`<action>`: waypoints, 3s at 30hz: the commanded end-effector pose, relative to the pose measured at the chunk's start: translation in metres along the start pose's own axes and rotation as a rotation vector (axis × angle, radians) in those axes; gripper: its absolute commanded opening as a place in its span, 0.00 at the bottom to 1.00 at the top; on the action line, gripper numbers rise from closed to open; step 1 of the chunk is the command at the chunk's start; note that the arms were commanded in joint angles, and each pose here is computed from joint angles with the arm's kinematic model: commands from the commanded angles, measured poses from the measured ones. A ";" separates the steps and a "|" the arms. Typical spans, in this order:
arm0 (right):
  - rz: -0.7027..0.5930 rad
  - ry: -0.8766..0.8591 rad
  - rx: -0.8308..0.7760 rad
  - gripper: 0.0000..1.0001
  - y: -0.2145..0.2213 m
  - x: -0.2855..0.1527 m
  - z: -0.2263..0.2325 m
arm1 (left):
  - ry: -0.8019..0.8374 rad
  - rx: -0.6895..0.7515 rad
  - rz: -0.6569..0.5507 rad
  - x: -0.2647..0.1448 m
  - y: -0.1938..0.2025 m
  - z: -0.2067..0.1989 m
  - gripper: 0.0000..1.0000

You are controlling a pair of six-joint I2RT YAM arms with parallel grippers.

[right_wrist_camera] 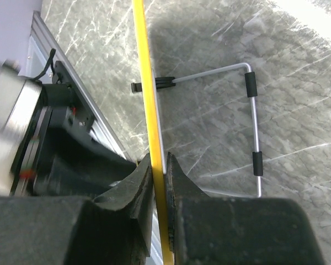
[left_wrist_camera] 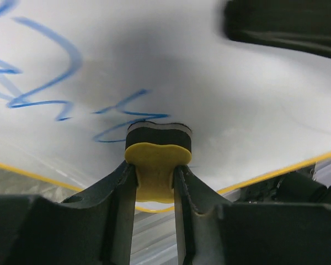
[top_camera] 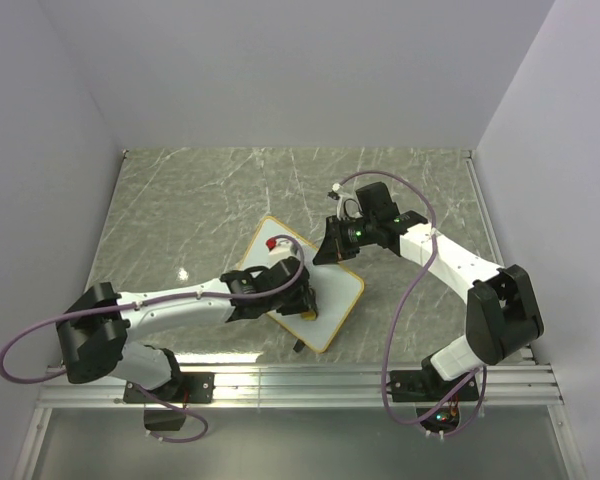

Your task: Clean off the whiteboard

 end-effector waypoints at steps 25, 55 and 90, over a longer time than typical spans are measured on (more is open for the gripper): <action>0.005 0.048 0.097 0.00 0.002 -0.018 0.017 | 0.025 0.288 -0.015 0.003 0.035 -0.044 0.00; 0.006 0.049 0.097 0.00 0.003 -0.022 0.020 | -0.126 0.079 -0.079 0.018 -0.049 0.014 0.00; 0.030 0.083 0.093 0.00 0.002 -0.021 0.015 | -0.118 0.000 -0.104 0.054 -0.125 0.052 0.00</action>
Point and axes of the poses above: each gripper's point midway between its finger pads, its own x axis out along the fingers, its own z axis along the line the jaws close on, y = z × x, the point moved 8 cm from there along -x, back along the fingers, and after that the axes turned 11 degrees about -x, right-handed, at the moved point
